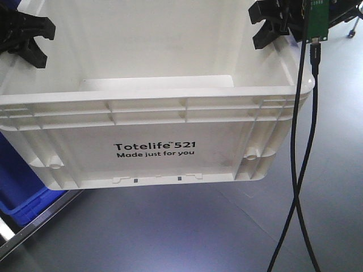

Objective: Place moving items into box and shelve
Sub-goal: 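Keep gripping the tote rims as the base turns toward the blue-bin shelf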

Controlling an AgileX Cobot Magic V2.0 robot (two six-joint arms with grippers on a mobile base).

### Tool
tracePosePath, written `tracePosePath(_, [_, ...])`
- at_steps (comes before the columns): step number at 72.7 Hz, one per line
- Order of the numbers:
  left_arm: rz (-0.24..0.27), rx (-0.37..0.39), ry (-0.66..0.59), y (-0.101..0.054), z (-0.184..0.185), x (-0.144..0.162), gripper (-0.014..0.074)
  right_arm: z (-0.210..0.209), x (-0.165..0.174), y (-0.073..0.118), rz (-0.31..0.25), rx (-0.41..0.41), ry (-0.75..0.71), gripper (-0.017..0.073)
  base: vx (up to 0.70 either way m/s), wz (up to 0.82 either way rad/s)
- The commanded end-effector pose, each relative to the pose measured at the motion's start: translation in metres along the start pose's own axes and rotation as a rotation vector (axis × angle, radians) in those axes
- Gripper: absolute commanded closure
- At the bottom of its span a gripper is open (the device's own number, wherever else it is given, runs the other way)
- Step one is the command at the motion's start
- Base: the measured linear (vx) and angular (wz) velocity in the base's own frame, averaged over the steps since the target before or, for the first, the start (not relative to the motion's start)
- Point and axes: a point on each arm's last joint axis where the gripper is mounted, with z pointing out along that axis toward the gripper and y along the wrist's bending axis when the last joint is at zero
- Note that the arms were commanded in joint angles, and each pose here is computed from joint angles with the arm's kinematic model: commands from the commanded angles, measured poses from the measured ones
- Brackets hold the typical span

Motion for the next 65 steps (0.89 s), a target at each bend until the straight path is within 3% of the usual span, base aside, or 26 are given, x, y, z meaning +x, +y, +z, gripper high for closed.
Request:
tracePosePath(1, [0.004, 0.173, -0.145, -0.0207, -0.0321, -0.0013, 0.0597, -0.0375, -0.0098, 0.0264, -0.015, -0.157, -0.194, 0.0564, 0.06, 0.34])
tracePosePath(65, [0.004, 0.172, -0.145, -0.0206, -0.0321, -0.0013, 0.0597, -0.0375, -0.0098, 0.0264, -0.015, -0.158, -0.194, 0.0564, -0.03, 0.42])
